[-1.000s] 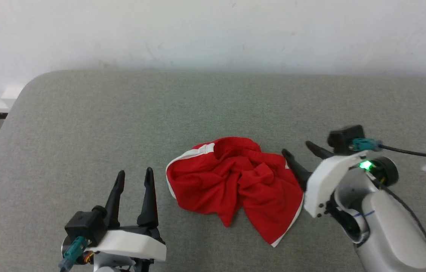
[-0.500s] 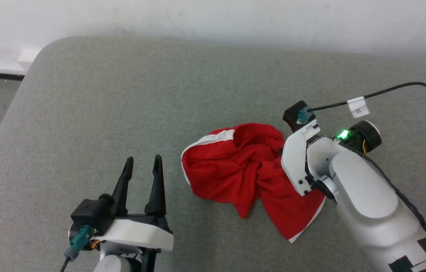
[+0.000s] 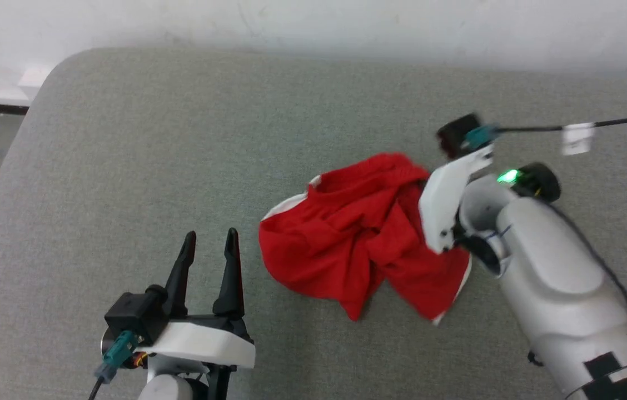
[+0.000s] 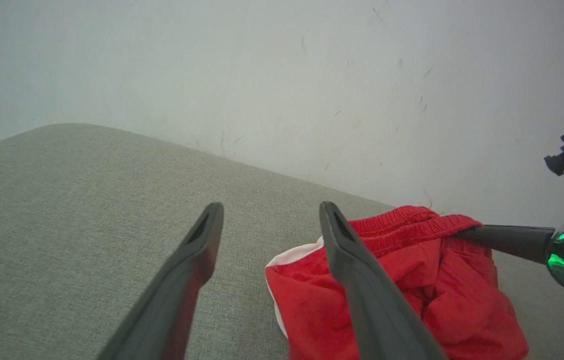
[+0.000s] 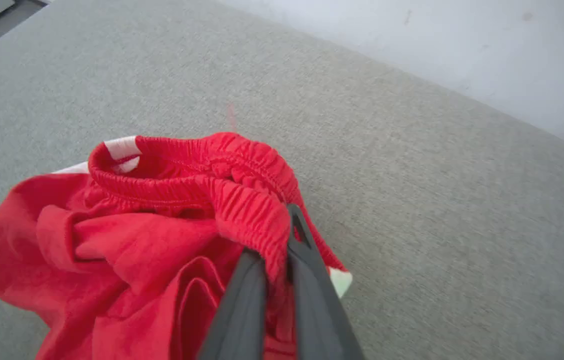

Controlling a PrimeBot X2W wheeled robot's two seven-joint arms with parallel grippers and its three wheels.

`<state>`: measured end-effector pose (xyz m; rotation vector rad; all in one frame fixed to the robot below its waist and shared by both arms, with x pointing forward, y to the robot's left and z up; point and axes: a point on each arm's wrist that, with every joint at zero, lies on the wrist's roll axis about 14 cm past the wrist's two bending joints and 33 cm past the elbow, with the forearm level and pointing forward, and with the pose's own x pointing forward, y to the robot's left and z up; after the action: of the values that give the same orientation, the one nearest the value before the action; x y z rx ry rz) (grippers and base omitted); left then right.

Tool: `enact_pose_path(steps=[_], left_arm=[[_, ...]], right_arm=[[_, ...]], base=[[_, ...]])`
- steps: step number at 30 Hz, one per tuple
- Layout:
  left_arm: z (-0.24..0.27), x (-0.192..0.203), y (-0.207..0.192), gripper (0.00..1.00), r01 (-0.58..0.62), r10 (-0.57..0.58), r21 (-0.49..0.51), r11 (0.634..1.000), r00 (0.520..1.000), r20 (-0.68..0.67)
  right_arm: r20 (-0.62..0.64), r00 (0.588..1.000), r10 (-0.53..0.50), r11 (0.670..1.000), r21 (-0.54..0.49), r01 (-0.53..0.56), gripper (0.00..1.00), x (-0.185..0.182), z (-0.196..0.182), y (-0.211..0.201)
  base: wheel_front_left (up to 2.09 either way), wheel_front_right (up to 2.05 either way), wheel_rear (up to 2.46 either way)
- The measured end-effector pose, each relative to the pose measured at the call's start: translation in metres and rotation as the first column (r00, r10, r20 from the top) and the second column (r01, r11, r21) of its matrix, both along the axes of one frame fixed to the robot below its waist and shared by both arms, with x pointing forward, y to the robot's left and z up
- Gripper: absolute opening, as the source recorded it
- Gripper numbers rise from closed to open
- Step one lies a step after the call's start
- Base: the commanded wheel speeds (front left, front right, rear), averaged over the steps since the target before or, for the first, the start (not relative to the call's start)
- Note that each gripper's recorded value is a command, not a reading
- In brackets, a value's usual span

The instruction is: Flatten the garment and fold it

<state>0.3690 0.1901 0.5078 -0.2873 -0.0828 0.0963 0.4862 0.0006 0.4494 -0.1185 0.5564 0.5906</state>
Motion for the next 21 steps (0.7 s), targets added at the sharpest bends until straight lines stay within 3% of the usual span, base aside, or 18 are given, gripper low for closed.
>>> enact_pose_path(steps=[4, 8, 13, 17, 18, 19, 20, 21], left_arm=[[0.006, 0.0, -0.004, 1.0, 0.013, -0.013, -0.002, 1.0, 1.0, 0.019], [0.012, -0.001, -0.009, 1.0, 0.028, -0.028, -0.004, 1.0, 0.999, 0.038], [0.017, -0.002, -0.014, 1.0, 0.044, -0.044, -0.005, 0.999, 0.998, 0.055], [0.018, -0.002, -0.018, 1.0, 0.056, -0.056, -0.006, 0.998, 0.997, 0.058], [0.018, -0.002, -0.018, 1.0, 0.058, -0.057, -0.006, 0.998, 0.997, 0.057], [0.018, -0.002, -0.018, 1.0, 0.059, -0.059, -0.006, 0.998, 0.997, 0.057], [0.018, -0.002, -0.019, 1.0, 0.061, -0.06, -0.006, 0.998, 0.997, 0.057], [0.018, -0.002, -0.019, 1.0, 0.062, -0.062, -0.007, 0.998, 0.996, 0.057]], right_arm=[[0.085, 0.987, -0.137, 0.981, 0.149, 0.124, 0.0, 0.019, 0.04, -0.031], [0.06, 0.946, -0.317, 0.934, 0.192, 0.301, 0.0, 0.008, 0.032, -0.101], [-0.104, 0.854, -0.51, 0.846, 0.123, 0.519, 0.0, -0.058, -0.024, -0.181], [-0.243, 0.783, -0.572, 0.801, 0.039, 0.597, 0.0, -0.118, -0.058, -0.201], [-0.252, 0.771, -0.585, 0.792, 0.029, 0.61, 0.05, -0.126, -0.06, -0.205], [-0.248, 0.764, -0.595, 0.785, 0.026, 0.619, 0.77, -0.13, -0.058, -0.208], [-0.23, 0.763, -0.604, 0.779, 0.032, 0.626, 1.0, -0.131, -0.052, -0.211], [-0.197, 0.765, -0.614, 0.772, 0.056, 0.634, 1.0, -0.127, -0.042, -0.214]], base=[[0.0, 0.0, 0.0], [0.0, 0.0, 0.0], [0.0, 0.0, 0.0], [0.0, 0.0, 0.0], [0.0, 0.0, 0.0], [0.0, 0.0, 0.0], [0.0, 0.0, 0.0], [0.0, 0.0, 0.0]])
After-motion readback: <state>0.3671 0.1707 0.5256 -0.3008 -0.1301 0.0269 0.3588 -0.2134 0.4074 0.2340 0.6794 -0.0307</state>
